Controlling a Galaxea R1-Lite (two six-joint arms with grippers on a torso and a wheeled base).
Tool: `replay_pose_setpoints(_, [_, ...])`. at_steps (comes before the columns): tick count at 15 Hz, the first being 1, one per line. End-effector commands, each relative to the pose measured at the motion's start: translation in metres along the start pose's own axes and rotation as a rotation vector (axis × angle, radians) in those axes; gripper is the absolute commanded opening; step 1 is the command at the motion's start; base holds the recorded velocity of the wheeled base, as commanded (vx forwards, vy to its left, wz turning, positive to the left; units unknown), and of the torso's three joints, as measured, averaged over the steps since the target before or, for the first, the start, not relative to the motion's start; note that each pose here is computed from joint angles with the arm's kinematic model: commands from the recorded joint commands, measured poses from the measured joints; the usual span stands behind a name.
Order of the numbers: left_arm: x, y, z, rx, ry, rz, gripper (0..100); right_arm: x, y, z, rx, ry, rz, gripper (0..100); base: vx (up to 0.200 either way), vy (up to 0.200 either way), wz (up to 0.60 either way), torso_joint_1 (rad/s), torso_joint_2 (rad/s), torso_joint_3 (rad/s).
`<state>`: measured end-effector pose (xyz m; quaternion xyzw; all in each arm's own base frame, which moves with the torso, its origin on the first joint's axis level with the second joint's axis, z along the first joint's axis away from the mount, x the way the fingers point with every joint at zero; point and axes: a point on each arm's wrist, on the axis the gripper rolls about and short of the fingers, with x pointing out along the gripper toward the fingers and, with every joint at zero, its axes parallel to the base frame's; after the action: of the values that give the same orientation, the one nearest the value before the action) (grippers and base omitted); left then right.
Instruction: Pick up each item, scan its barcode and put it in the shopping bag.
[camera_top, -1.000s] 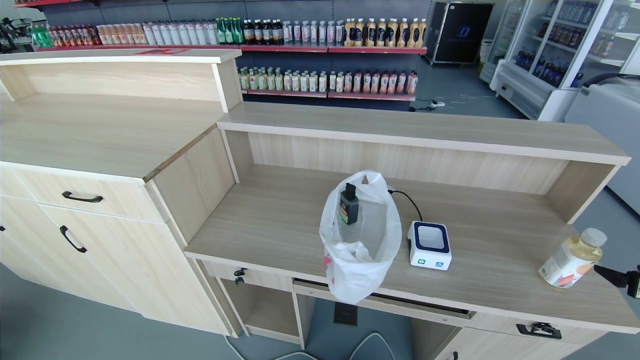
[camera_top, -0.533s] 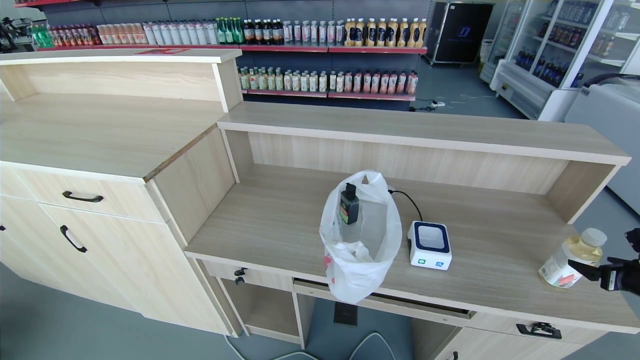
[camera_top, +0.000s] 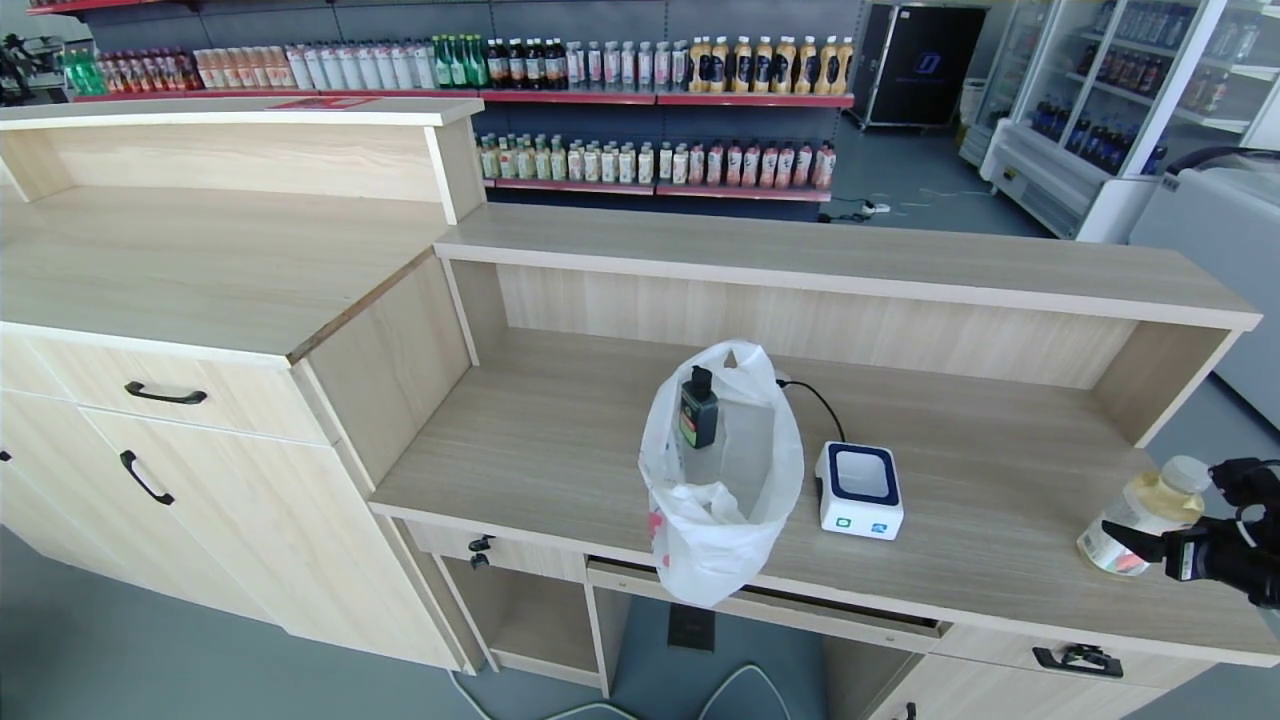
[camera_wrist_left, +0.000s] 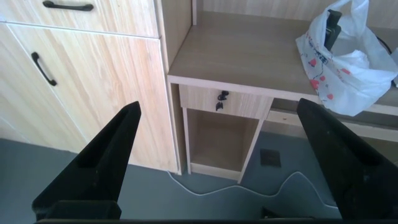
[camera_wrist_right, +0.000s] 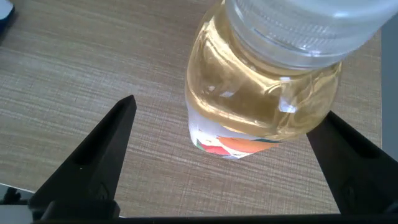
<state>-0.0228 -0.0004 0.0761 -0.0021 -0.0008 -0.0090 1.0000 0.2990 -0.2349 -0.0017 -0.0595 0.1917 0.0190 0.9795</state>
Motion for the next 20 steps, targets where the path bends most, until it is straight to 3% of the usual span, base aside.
replay_pose_setpoints(1, [0.0,0.0,0.0,0.0,0.0,0.0,100,0.008,0.003,-0.003,-0.009,-0.003,0.012,100,0.0,0.0,0.0,0.0,0.0,0.0])
replay_pose_setpoints(20, [0.0,0.0,0.0,0.0,0.0,0.0,100,0.051,0.006,-0.002,-0.072,-0.034,0.002,100,0.0,0.0,0.0,0.0,0.0,0.0])
